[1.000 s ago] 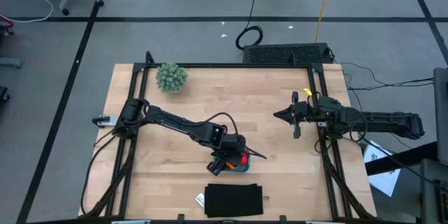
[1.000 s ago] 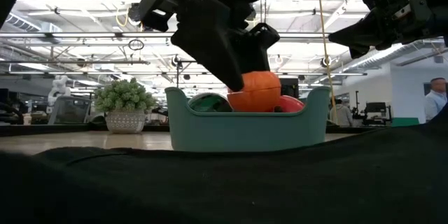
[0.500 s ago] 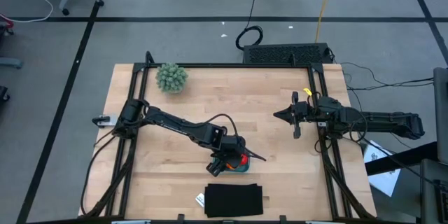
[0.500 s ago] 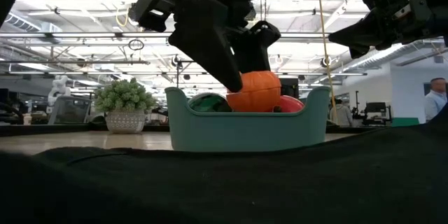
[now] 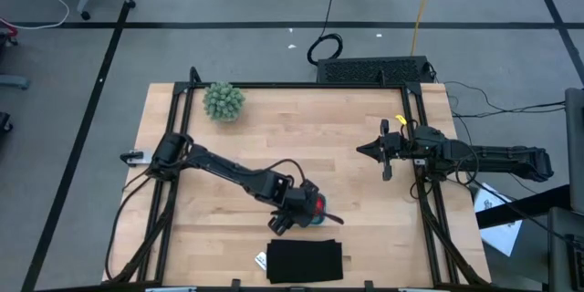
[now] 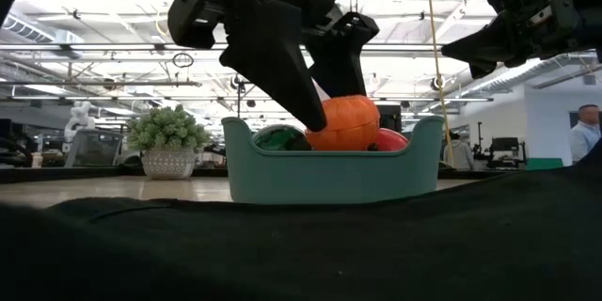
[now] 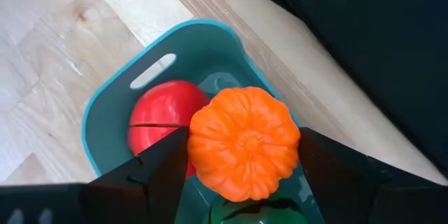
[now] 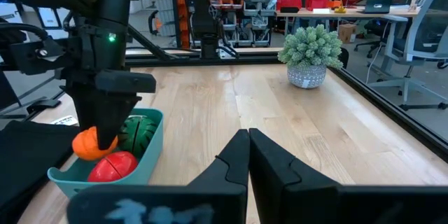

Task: Pick and placing Produce into tupperware
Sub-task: Put the pumpkin into the blue bin

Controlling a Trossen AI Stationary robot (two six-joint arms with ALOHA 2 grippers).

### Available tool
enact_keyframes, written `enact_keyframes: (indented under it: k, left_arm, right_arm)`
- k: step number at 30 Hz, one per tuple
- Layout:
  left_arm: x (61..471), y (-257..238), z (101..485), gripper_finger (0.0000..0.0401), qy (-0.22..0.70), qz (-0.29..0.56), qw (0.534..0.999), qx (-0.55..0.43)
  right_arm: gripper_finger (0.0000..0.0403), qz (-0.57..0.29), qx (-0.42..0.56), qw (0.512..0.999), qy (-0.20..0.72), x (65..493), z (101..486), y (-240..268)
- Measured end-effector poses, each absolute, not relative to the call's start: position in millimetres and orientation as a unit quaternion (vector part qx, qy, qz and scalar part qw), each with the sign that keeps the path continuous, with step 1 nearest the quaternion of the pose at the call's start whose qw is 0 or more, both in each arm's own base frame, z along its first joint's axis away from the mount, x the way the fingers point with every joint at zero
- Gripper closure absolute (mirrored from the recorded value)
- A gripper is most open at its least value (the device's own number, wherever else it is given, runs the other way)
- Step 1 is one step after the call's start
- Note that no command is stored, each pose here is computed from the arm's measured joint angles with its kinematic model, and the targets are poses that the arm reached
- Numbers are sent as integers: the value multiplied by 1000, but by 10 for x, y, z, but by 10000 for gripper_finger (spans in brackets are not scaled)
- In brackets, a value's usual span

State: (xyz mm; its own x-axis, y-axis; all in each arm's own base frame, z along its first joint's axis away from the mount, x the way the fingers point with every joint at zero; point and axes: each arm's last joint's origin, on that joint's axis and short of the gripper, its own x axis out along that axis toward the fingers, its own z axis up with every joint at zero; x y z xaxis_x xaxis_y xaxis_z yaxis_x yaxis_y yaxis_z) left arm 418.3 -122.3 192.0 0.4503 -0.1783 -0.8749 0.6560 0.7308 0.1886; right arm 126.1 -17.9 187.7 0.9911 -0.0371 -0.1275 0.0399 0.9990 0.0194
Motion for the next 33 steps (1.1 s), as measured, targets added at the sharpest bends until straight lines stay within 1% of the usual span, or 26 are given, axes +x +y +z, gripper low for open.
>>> enact_keyframes:
  k: [14,23,33]
  left_arm:
    - [4160,-1320,1923,144,454,-254,811,267]
    - [4108,-1293,1709,144,450,-245,812,279]
    - [4113,-1291,1702,144,446,-243,814,280]
  right_arm:
    - [403,-19,11,998,63,1260,1877,-178]
    - [403,-19,11,998,64,1261,1877,-178]
    - [403,-19,6,998,64,1261,1876,-178]
